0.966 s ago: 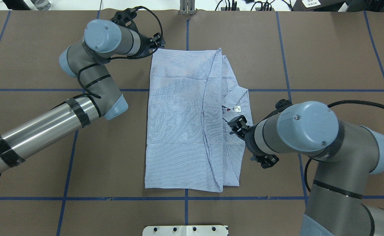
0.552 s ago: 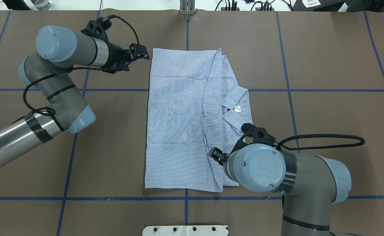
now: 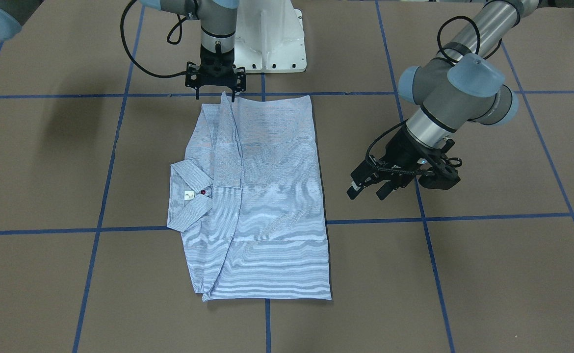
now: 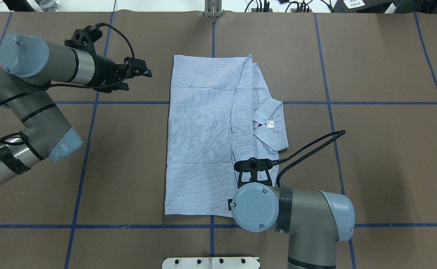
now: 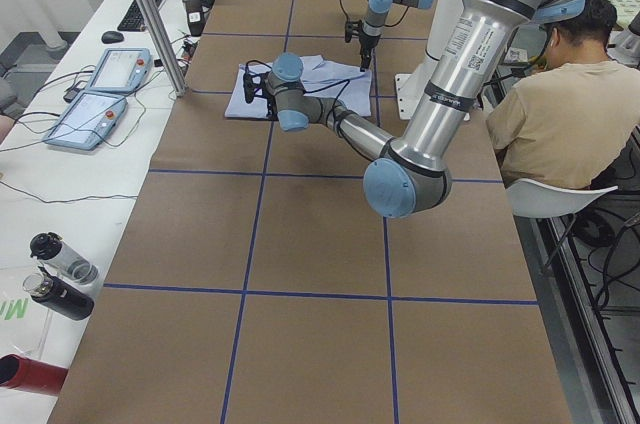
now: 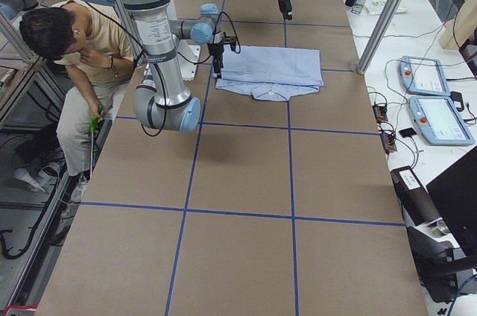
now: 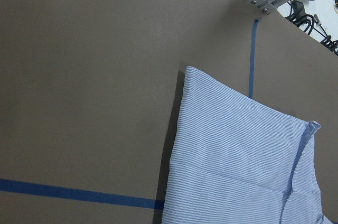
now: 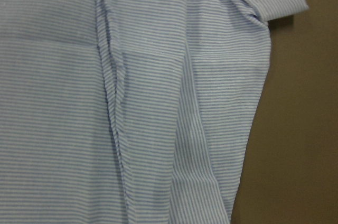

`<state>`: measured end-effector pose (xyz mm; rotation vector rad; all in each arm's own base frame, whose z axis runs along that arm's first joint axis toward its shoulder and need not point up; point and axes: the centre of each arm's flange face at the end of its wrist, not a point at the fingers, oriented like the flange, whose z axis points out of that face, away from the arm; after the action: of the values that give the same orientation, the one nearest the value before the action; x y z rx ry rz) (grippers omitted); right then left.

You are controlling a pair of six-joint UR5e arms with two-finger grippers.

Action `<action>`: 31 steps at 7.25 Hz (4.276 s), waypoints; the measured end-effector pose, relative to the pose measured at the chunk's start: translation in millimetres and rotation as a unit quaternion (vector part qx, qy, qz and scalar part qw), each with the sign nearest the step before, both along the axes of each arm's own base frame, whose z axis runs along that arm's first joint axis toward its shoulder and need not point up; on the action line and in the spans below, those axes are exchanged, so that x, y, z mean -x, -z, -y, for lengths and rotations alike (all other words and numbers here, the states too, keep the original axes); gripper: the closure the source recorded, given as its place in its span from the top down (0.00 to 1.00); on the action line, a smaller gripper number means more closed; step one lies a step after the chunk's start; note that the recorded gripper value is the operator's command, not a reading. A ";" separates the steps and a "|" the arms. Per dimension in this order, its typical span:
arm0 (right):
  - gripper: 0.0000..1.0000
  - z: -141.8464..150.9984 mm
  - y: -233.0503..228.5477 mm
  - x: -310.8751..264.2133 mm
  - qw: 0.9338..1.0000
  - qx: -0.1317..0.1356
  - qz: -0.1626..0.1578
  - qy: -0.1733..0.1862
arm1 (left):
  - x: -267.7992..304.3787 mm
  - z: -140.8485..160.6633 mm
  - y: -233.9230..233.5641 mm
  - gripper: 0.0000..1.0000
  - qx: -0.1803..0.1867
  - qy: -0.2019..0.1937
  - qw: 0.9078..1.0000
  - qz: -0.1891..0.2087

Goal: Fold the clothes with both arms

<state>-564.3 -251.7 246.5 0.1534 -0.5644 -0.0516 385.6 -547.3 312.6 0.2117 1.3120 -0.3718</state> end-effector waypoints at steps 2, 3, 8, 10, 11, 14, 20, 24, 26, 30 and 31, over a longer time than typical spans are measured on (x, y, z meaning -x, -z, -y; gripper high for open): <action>1.00 0.8 -7.2 9.7 0.997 -0.027 -0.032 0.058 | 0.5 -0.1 -1.1 0.99 0.001 0.000 1.000 0.001; 1.00 0.9 -11.5 10.2 0.995 -0.035 -0.047 0.077 | 0.4 0.0 -1.5 0.99 0.002 0.001 1.000 0.001; 1.00 7.3 -9.8 20.0 0.992 -0.047 -0.061 0.101 | -0.3 -0.1 -2.3 0.99 0.005 0.001 1.000 0.001; 1.00 10.1 -8.7 21.8 0.992 -0.048 -0.061 0.101 | -0.8 0.0 -3.0 0.99 0.006 0.001 1.000 0.001; 1.00 12.9 -9.9 21.8 0.991 -0.049 -0.064 0.103 | -0.9 0.0 -3.1 0.99 0.006 0.001 1.000 0.001; 1.00 38.0 -23.6 19.5 0.990 -0.046 -0.080 0.111 | -0.6 -0.3 -2.2 0.99 0.008 0.001 1.000 -0.001; 1.00 95.8 -63.3 -50.9 0.987 -0.030 -0.093 0.129 | 3.0 -2.8 4.9 0.99 0.007 0.003 1.000 -0.008; 1.00 111.1 -58.0 -71.4 0.991 -0.016 -0.079 0.108 | 4.9 -4.0 8.6 0.99 0.008 0.005 1.000 -0.012; 1.00 120.7 -33.7 -65.7 0.993 -0.025 -0.058 0.097 | 5.9 -5.1 8.1 0.99 0.009 0.006 1.000 -0.013; 1.00 160.3 -31.5 -8.7 0.994 -0.033 -0.049 0.089 | 8.9 -8.5 3.0 0.99 0.012 0.005 1.000 -0.011; 1.00 173.2 -36.4 -9.7 0.995 -0.035 -0.050 0.084 | 9.1 -8.8 2.6 0.99 0.012 0.005 1.000 -0.011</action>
<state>-554.6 -424.9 282.9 0.1693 -0.4753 -0.2422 376.4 -538.6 310.0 0.1942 1.3280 -0.3984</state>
